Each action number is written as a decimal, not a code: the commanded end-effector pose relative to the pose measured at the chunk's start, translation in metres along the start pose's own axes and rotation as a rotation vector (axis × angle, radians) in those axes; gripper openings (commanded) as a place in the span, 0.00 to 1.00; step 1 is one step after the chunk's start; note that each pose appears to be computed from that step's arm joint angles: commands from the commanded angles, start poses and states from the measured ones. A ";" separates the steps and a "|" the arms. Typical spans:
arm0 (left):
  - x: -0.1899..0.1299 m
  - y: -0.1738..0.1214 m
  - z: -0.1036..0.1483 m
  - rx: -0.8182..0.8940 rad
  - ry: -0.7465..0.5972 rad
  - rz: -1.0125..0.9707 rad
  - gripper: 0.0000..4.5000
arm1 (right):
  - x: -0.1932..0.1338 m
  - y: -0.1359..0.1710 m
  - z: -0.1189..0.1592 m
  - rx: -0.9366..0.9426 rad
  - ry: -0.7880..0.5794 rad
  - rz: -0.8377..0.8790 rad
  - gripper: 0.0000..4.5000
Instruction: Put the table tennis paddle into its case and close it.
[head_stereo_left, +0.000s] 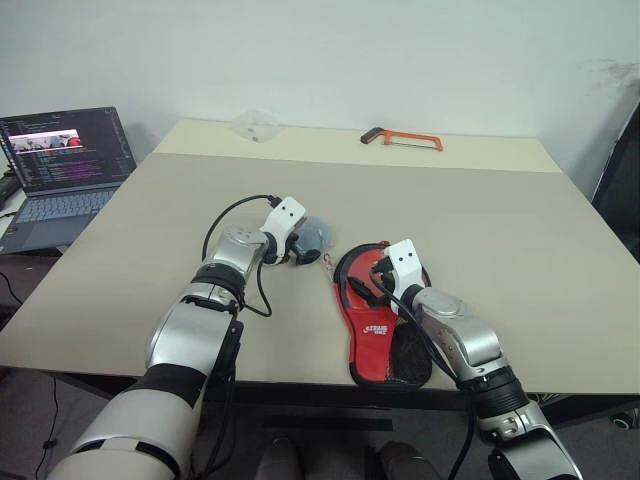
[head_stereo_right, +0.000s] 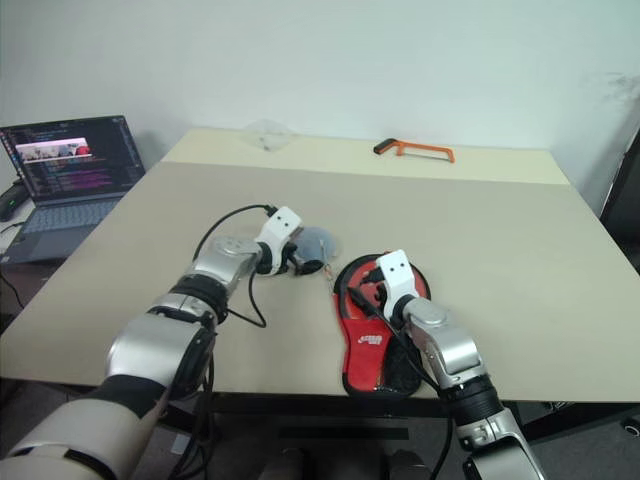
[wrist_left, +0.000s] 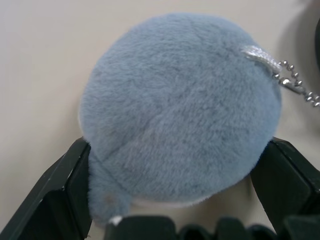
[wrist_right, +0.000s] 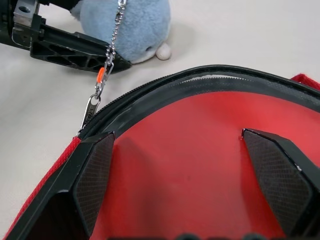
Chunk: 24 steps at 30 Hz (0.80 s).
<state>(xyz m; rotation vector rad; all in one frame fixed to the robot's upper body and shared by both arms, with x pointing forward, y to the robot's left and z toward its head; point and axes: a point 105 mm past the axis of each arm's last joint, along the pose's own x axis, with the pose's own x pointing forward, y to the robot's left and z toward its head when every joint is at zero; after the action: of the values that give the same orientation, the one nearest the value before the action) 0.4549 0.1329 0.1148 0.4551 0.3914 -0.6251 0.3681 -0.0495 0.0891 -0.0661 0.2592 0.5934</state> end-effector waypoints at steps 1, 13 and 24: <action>0.002 0.002 0.022 0.044 -0.042 0.039 0.79 | 0.001 -0.002 -0.032 0.036 0.128 -0.026 1.00; 0.016 0.002 0.046 0.191 -0.004 0.268 0.07 | -0.004 0.004 -0.049 0.024 0.237 -0.036 1.00; 0.024 -0.008 0.060 0.287 -0.007 0.375 0.06 | -0.021 0.021 -0.066 -0.007 0.309 0.010 1.00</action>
<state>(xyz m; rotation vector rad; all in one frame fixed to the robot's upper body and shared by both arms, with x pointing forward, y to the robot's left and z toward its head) 0.4717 0.0929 0.1172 0.7561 0.3025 -0.3603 0.3449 -0.0465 0.0794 -0.1586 0.3426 0.5886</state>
